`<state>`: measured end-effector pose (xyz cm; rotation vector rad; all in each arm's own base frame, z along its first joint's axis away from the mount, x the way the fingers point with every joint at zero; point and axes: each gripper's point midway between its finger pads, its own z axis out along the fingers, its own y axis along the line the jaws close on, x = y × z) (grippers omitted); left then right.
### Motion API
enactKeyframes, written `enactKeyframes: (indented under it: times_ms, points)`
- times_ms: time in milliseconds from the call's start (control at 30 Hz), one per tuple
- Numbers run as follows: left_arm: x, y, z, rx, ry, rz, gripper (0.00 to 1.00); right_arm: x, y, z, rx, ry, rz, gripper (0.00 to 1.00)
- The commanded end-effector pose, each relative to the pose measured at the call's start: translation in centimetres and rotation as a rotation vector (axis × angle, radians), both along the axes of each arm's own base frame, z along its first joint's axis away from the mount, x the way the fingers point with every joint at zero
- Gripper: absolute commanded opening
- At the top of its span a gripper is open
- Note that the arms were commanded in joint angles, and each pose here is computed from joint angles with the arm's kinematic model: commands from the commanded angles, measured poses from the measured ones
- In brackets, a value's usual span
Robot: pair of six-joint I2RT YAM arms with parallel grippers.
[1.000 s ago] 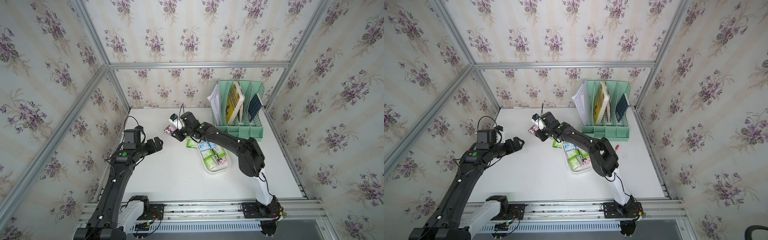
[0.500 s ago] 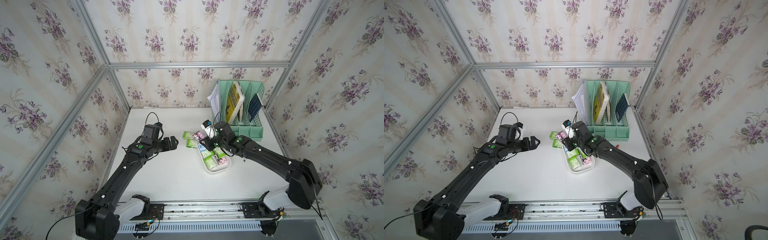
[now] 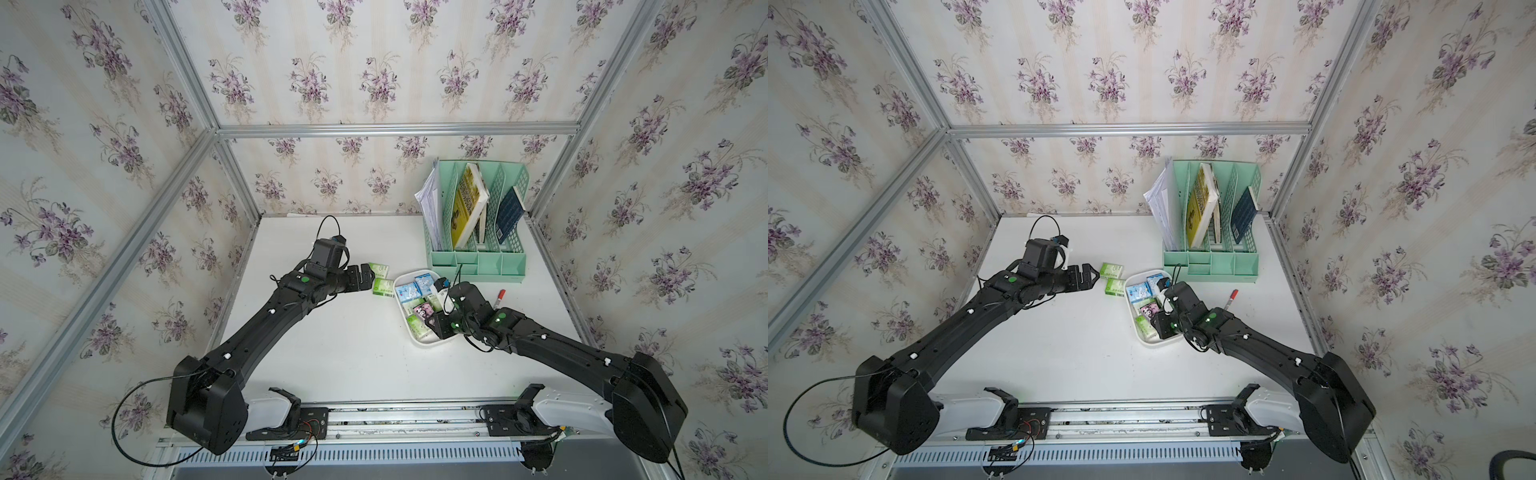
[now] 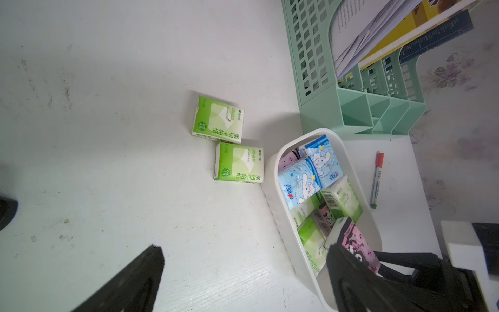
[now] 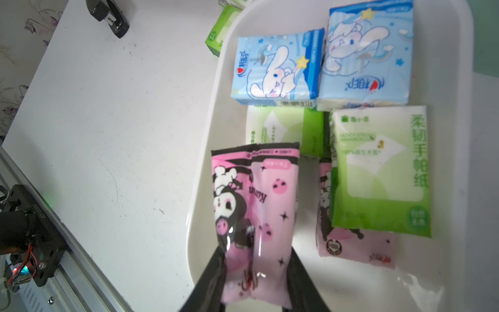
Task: Put the pocket tissues into the storage box
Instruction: Place the pocket tissues in the storage box.
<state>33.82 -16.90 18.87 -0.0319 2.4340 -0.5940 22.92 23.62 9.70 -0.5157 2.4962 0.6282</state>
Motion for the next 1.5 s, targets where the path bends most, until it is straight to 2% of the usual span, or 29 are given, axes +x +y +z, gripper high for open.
enactKeyframes:
  times_ms: [0,1033,1333,1467]
  points:
    - [0.4,0.1,0.6,0.006,-0.024,0.008,0.99,1.0,0.4,0.0,0.012,-0.014,-0.037,0.34]
    - [-0.8,1.7,0.5,0.079,-0.039,0.015,0.99,4.7,4.1,-2.3,-0.021,0.009,-0.048,0.37]
    - [-1.0,1.9,0.2,0.083,-0.036,0.019,0.99,4.2,4.8,-2.6,-0.018,0.029,-0.03,0.49]
    - [-1.0,1.9,0.3,0.08,-0.037,0.021,0.99,4.0,5.1,-1.6,0.0,0.029,-0.019,0.57]
